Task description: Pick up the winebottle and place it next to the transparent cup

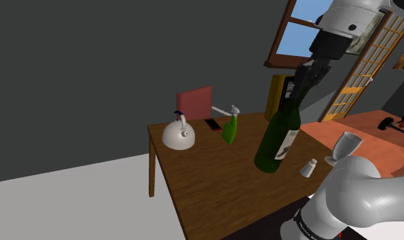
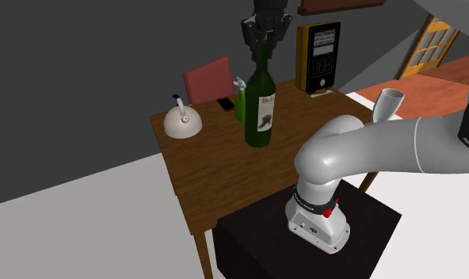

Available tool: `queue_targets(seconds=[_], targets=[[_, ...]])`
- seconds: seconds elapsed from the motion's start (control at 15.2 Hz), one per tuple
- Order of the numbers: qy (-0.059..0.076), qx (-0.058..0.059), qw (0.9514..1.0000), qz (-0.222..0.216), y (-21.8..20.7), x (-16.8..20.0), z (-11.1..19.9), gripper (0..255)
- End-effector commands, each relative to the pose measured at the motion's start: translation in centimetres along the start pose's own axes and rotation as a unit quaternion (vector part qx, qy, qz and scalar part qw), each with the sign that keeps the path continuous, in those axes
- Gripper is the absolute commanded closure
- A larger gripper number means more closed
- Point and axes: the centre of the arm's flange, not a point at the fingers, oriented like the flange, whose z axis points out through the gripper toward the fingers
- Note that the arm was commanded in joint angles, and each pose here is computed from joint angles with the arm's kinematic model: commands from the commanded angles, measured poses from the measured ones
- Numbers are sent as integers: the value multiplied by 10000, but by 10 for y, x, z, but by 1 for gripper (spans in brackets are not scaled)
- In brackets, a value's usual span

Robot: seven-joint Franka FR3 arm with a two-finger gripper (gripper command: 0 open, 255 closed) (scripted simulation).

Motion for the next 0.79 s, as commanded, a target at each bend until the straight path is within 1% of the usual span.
queue_targets(seconds=[0.0, 0.73], targets=[[1, 0, 10000, 1, 0, 0, -11, 255], [1, 0, 10000, 1, 0, 5, -69, 255]])
